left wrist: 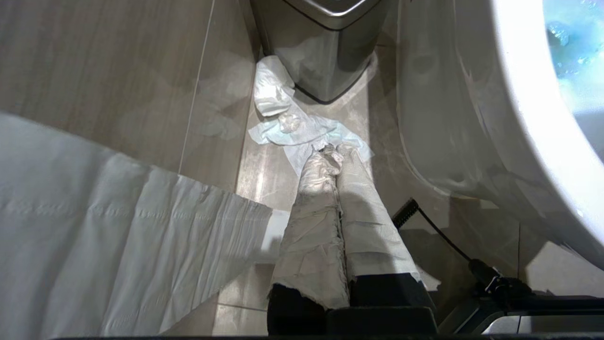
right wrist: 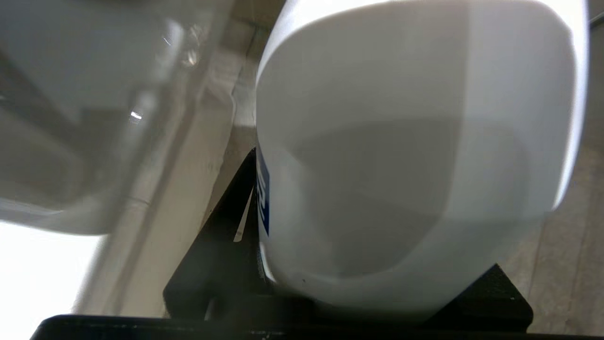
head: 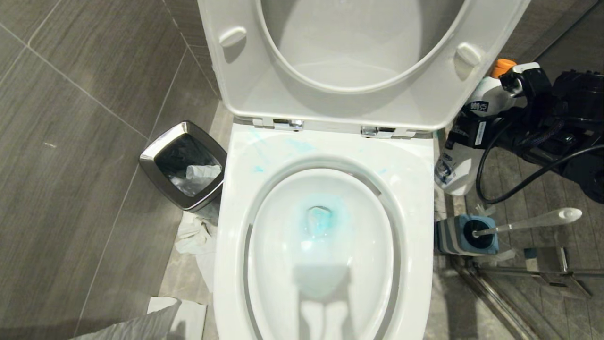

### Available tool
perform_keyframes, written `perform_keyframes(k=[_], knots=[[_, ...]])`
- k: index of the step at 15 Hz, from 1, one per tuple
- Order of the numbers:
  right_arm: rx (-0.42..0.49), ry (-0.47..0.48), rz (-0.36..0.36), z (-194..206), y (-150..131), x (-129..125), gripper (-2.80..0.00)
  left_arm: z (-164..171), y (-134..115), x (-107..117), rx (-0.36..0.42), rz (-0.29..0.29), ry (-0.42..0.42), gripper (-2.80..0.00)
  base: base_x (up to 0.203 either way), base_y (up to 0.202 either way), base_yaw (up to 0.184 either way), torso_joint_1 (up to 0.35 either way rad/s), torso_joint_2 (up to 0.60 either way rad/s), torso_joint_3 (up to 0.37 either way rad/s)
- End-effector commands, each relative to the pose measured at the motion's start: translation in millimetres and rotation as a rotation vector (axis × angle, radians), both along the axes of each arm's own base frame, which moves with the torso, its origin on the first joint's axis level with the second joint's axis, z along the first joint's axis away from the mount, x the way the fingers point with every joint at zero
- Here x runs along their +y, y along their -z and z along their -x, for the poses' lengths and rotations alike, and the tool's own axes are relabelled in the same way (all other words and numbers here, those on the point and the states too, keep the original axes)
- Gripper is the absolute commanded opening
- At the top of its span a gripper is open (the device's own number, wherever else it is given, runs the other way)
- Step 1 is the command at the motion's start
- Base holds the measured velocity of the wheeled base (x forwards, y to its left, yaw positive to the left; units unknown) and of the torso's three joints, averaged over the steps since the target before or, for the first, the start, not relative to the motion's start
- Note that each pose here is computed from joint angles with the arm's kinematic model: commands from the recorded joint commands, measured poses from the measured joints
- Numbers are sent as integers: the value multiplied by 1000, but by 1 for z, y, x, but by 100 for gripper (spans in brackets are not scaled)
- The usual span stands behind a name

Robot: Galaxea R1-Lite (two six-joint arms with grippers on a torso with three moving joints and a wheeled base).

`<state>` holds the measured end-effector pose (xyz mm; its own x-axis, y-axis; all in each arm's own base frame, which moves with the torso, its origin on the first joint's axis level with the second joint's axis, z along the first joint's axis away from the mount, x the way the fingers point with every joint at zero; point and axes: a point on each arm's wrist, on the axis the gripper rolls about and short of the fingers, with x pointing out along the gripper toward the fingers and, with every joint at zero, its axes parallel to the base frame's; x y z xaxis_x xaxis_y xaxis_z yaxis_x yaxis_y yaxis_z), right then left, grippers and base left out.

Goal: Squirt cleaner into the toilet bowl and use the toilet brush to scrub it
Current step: Place the cleaning agent on the floor

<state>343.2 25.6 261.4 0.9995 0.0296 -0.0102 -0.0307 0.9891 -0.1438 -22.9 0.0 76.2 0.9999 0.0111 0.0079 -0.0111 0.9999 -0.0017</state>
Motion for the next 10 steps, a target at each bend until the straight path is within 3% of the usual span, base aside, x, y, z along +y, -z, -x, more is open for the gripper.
perform_keyframes(k=[1,10], knots=[[-9,-3,6,1,-2,1,-280,-1,2,0,7,1,-1,-280,0,0,0,7,-1,-203],[-28,-30,21,4,-8,1,-280,0,2,0,6,5,-1,-280,0,0,0,4,5,-184]])
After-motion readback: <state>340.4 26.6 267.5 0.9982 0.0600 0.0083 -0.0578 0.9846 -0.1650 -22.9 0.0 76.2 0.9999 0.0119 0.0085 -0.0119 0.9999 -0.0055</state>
